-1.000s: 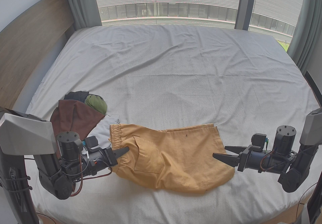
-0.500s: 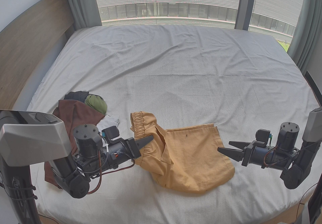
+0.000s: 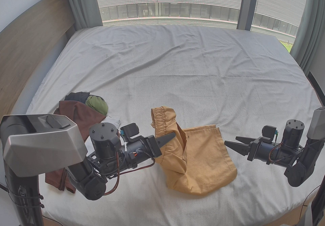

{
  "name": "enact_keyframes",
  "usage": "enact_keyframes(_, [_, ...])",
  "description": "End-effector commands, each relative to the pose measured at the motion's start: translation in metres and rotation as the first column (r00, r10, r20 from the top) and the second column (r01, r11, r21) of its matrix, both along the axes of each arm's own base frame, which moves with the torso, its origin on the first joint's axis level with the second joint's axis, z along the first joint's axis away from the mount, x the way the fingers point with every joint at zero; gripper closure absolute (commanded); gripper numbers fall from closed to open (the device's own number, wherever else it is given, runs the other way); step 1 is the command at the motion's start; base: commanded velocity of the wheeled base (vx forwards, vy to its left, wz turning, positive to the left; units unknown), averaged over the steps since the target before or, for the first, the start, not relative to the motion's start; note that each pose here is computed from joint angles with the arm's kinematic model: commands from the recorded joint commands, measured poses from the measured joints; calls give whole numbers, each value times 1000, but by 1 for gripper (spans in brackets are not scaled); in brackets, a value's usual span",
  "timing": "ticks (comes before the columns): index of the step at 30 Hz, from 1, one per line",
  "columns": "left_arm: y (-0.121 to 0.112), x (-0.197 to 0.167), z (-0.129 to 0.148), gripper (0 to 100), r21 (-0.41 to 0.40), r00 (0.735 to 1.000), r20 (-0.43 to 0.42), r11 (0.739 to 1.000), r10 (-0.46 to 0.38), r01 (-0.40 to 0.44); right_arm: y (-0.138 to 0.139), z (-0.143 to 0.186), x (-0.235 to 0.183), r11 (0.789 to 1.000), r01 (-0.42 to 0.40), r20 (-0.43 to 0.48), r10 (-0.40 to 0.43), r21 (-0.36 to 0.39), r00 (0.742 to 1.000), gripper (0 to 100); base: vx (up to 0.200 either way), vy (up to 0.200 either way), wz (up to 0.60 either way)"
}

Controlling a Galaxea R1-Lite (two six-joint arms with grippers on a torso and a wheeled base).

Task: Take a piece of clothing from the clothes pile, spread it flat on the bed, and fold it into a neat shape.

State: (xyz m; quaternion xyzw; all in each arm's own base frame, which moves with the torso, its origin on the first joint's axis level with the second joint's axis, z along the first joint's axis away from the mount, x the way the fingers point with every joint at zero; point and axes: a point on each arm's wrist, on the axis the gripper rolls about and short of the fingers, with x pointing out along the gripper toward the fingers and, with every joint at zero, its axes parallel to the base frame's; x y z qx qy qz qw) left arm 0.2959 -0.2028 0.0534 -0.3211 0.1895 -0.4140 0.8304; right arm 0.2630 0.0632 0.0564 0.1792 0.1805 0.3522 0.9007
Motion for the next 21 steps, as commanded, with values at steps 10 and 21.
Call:
enact_keyframes(10, [-37, -1, -18, 100, -2, 997, 0, 997, -82, 82, -12, 4, 10, 999, 49, 25, -50, 14, 998, 0, 0, 0, 0])
enact_keyframes(21, [-59, 6, -35, 100, 0, 993, -2, 993, -114, 114, -15, 6, 15, 997, 68, 28, -69, 31, 997, 0, 0, 0, 0])
